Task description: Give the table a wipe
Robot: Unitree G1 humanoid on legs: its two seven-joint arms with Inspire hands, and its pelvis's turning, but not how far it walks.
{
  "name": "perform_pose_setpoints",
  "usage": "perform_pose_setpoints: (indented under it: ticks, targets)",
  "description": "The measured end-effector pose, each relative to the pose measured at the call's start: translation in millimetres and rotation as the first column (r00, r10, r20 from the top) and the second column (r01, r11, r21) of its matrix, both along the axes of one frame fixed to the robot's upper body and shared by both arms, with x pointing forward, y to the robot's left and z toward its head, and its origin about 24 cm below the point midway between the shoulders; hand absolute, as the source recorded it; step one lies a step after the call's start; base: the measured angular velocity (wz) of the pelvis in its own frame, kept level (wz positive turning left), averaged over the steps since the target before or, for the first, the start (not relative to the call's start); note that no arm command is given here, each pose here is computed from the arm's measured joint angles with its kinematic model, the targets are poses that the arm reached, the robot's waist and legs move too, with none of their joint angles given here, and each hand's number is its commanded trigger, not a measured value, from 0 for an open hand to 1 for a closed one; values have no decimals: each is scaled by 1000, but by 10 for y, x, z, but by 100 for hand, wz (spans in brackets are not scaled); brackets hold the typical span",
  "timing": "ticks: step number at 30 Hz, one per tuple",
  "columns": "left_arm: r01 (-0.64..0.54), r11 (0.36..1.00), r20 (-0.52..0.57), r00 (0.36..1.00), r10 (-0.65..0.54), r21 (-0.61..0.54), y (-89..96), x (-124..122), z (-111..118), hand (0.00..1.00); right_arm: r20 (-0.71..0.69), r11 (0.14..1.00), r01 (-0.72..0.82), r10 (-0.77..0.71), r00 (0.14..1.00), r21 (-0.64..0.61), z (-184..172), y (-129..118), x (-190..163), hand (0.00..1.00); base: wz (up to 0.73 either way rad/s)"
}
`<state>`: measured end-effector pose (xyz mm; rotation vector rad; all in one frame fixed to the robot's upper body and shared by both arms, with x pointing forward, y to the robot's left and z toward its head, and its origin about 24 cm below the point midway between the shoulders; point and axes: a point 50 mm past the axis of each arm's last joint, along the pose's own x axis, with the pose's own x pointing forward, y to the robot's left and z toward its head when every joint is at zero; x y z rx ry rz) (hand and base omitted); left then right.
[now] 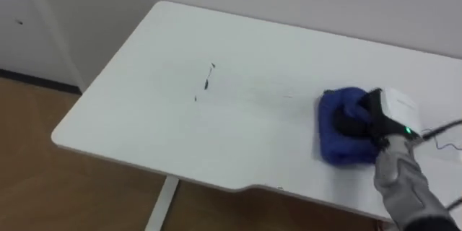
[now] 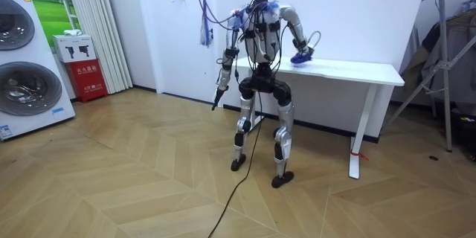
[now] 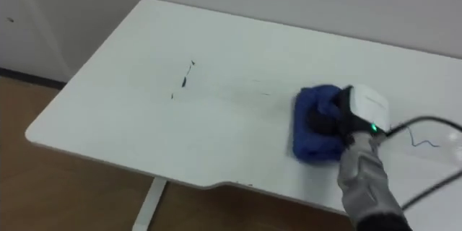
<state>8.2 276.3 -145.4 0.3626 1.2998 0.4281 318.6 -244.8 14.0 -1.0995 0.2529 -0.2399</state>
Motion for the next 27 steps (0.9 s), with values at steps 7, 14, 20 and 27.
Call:
perform_pose_setpoints:
  ticks: [7,14,20,27]
  targets:
    - [-33,999,-69,997,32,-2,110,-288,54,0,-63,991,131,-129,990,25,-69,-380,-87,100,37]
    - [-22,999,-43,999,21,-29,138,-257,63,0,-162,948,318,-316,935,-13,-305,-1021,-669,100,8]
    - [9,999,6,1000,-9,-52,116,-96,53,0,-203,935,352,-353,913,-44,-387,-1139,-876,100,-7]
    - [49,996,-4,999,-49,-73,49,-28,11,0,-204,989,138,-145,968,-46,-291,-654,-476,100,-19]
